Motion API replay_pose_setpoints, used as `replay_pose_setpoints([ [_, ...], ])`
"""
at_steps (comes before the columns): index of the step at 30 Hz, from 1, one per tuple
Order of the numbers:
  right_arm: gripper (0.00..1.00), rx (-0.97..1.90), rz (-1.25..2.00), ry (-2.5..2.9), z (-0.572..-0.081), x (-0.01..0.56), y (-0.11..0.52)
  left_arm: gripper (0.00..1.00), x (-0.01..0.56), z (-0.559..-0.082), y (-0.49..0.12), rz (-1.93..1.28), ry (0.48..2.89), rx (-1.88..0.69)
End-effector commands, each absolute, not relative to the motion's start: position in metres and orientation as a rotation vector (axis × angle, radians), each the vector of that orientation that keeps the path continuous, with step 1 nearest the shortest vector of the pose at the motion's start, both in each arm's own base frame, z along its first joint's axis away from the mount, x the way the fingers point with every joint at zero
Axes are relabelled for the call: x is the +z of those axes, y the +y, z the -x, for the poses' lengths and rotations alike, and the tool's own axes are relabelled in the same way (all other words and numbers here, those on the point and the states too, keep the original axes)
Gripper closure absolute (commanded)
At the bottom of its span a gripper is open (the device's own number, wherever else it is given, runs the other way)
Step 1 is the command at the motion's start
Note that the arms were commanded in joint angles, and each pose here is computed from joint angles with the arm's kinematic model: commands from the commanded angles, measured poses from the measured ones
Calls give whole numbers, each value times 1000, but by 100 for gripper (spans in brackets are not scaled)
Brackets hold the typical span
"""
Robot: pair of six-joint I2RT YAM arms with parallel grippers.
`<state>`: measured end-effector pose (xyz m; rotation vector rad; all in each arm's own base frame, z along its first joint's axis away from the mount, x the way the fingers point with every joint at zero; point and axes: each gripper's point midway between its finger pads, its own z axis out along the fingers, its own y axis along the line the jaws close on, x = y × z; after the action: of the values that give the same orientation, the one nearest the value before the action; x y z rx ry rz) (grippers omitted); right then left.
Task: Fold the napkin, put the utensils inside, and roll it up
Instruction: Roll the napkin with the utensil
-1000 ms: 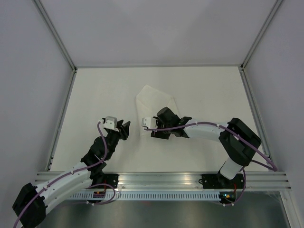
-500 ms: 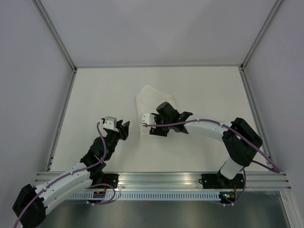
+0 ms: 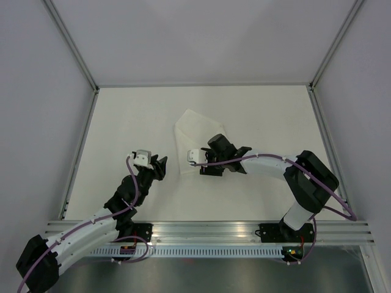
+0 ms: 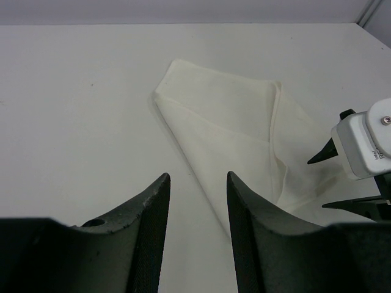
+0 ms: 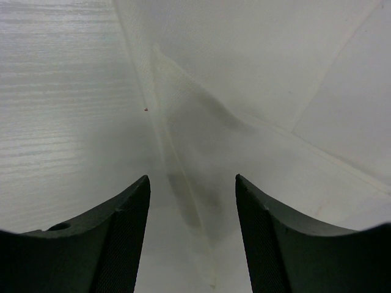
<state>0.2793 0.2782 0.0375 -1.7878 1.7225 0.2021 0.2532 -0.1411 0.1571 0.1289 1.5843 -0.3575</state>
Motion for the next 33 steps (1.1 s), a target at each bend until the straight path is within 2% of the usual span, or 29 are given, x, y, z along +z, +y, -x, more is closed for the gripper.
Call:
replay_pose_setpoints([
  [1,36,191,1780,1682,-290,37,286,52,170,-256,-143,-108,1553,-373],
  [11,38,222,1814,1698,-290,19,293,52,167,-256,-145,-121,1564,-369],
  [20,48,226,1849,1736,-288,5,292,52,168,-257,-148,-102,1543,-396],
  [33,80,298,1951,1877,-271,-15,286,54,184,-261,-154,-100,1485,-425],
])
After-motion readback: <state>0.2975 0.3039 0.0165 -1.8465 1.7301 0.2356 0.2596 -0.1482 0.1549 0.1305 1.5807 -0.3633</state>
